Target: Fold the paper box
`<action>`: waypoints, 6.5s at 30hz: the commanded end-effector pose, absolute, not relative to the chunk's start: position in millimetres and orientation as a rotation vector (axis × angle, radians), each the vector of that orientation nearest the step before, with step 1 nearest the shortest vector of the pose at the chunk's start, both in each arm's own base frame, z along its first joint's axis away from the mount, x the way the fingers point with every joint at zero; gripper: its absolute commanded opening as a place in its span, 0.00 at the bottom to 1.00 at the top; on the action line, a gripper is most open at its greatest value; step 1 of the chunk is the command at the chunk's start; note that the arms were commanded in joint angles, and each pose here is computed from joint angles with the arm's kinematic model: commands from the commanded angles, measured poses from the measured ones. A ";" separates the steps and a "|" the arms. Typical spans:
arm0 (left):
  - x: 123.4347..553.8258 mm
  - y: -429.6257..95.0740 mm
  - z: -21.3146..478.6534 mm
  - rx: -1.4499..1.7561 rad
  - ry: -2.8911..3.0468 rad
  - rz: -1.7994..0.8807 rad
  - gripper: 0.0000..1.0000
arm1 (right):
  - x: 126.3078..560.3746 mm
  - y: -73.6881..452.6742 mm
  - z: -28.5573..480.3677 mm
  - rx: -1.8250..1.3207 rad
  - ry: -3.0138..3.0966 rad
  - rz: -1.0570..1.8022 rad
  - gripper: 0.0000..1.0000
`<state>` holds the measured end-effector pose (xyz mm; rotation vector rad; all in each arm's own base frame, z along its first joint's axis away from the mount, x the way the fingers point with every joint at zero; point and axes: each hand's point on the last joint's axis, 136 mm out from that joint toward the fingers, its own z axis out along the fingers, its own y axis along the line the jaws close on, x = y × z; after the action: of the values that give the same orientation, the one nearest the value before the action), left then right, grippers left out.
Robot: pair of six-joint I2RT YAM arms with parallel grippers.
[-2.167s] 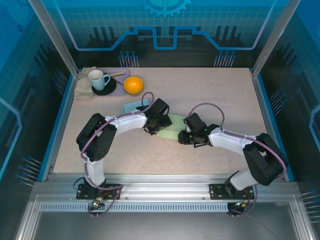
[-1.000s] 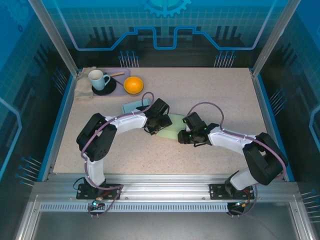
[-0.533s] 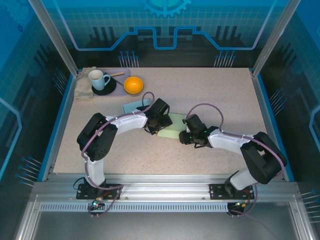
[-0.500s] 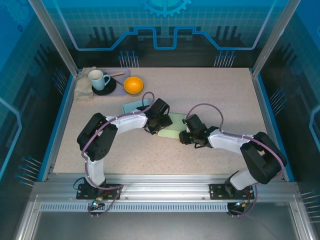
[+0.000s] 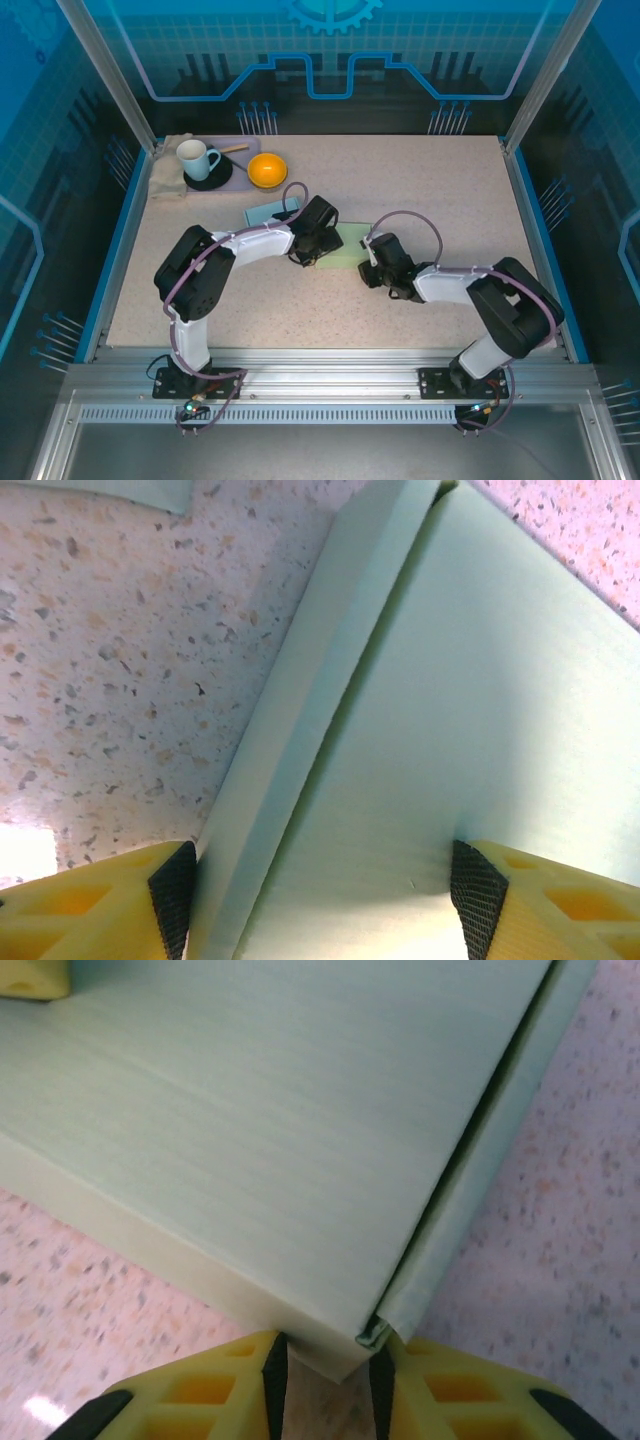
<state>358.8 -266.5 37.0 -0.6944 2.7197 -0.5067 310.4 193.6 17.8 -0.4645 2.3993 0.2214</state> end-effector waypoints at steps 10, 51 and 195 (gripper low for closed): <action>308.3 -262.8 -11.2 -0.618 2.949 -0.344 0.69 | 348.7 200.7 9.2 -0.424 2.203 0.206 0.36; 409.4 -291.1 112.2 0.056 2.691 -0.587 0.80 | 367.1 147.5 52.3 0.130 2.704 0.817 0.00; 492.0 -273.4 127.2 -0.184 2.549 -0.397 0.80 | 430.5 107.2 114.7 0.051 2.487 0.313 0.53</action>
<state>487.8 -291.6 67.1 -0.2361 2.6494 -0.4393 427.9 122.4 69.9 0.0681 2.5804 0.3947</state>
